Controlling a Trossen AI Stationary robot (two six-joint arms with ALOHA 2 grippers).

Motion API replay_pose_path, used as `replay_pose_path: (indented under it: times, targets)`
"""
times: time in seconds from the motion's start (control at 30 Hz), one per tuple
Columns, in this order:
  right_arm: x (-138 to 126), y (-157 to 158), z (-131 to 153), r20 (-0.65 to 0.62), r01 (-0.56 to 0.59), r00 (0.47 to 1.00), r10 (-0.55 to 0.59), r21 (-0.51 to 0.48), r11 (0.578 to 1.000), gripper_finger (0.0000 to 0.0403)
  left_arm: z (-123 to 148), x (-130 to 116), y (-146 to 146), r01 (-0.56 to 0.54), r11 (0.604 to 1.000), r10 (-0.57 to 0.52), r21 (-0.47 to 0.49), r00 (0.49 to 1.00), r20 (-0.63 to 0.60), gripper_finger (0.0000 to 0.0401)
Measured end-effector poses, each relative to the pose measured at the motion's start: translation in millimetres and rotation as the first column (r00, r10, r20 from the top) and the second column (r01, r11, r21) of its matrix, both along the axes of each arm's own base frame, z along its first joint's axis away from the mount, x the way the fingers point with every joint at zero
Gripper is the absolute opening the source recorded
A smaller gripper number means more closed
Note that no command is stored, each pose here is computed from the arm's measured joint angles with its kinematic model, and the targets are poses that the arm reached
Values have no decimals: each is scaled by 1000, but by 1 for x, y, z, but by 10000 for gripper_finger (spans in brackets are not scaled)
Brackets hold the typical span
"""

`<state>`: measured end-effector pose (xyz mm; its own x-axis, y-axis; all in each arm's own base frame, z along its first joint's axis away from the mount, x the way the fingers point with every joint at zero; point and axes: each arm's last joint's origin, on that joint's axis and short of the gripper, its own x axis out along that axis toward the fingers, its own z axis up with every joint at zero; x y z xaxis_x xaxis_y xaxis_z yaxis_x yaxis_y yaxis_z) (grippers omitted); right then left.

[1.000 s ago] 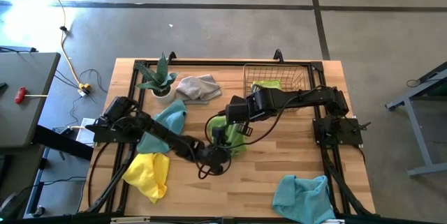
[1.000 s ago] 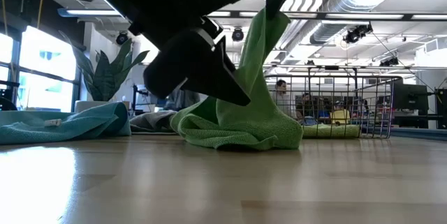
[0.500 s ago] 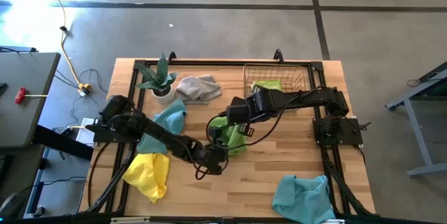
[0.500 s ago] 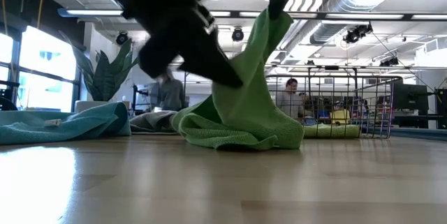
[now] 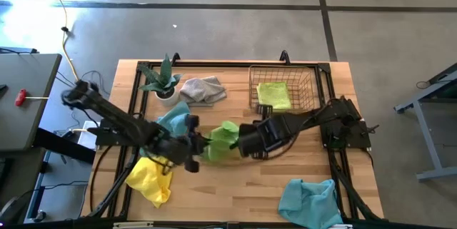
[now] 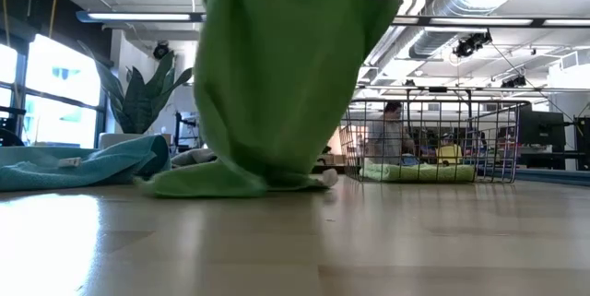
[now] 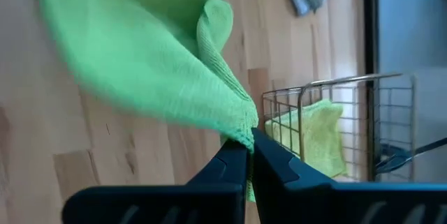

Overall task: Fold microfiber towels
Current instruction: Fold the green microfiber towel

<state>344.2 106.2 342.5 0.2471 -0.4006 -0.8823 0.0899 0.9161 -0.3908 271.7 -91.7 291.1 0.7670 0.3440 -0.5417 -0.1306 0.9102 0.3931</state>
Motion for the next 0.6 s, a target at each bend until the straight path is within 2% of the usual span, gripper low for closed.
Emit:
replay_pose_path:
  times: [0.2, 0.3, 0.43, 0.6]
  targets:
    - [-9, 21, 16, 81, -59, 994, 70, -124, 990, 0, 50, -40, 16, 18, 997, -7, -68, 987, 164, 1]
    - [-11, 27, 27, 131, -91, 984, 117, -187, 978, 0, 67, -50, 20, 30, 997, -13, -74, 976, 220, 0]
    - [-13, 26, 43, 177, -91, 975, 136, -243, 966, 0, 83, -58, 23, 62, 996, -48, -61, 976, 210, 0]
    - [-16, 22, 60, 210, -102, 962, 176, -322, 941, 0, 101, -59, 29, 65, 995, -55, -76, 989, 134, 0]
